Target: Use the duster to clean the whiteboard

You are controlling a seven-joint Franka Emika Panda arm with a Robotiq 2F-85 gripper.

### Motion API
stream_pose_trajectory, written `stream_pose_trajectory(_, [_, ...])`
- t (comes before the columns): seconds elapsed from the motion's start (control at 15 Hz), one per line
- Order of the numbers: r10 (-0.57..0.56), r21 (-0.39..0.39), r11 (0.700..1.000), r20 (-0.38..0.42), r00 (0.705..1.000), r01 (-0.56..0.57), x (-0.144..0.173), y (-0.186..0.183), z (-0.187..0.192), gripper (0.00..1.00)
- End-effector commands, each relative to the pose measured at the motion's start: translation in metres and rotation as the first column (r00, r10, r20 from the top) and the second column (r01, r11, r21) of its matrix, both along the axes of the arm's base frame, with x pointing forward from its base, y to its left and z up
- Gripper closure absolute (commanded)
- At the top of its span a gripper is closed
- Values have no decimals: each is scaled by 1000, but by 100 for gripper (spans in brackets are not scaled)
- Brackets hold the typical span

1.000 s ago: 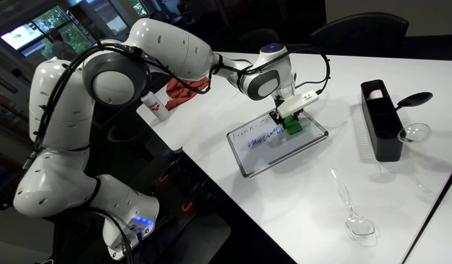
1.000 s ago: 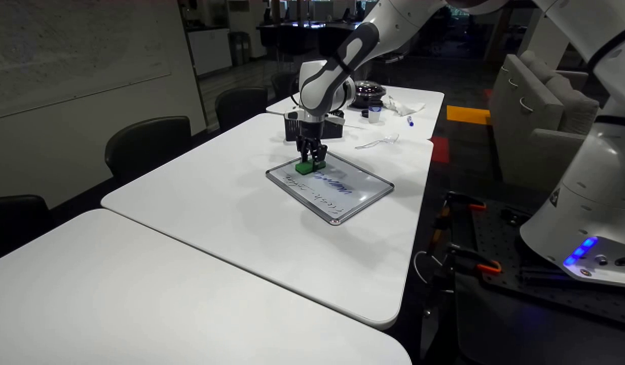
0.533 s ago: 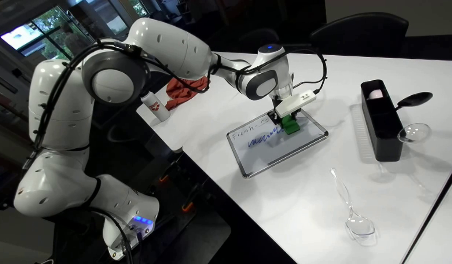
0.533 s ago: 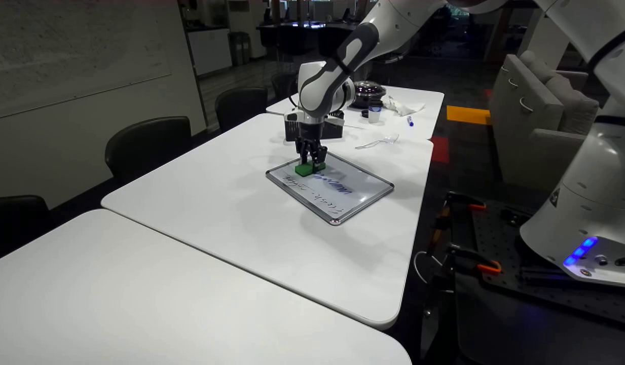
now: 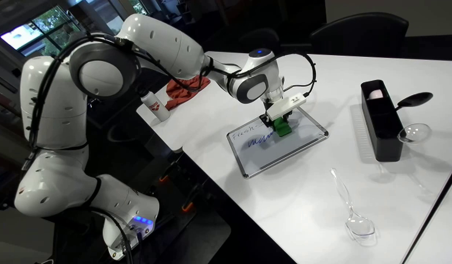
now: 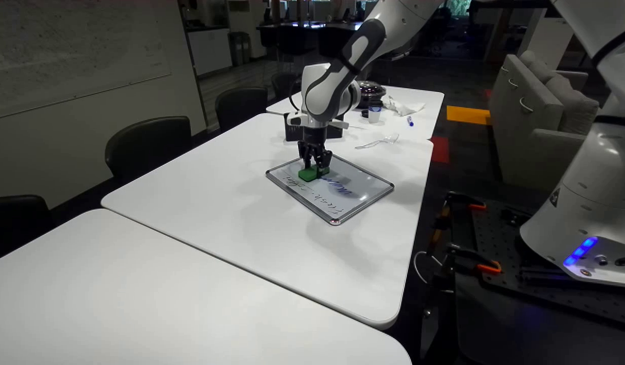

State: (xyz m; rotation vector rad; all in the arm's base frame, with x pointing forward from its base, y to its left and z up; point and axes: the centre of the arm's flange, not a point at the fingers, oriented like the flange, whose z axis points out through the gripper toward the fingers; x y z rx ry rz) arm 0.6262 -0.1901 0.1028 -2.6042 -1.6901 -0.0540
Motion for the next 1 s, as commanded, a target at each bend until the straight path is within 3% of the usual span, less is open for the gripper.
stream_pose_trajectory(0.0, [10,13,1000,-45,999,-10,-50,21,-27,67])
stream_pose_trajectory(0.93, [53,44,998,-152,987,-46,-146,61,-21,67])
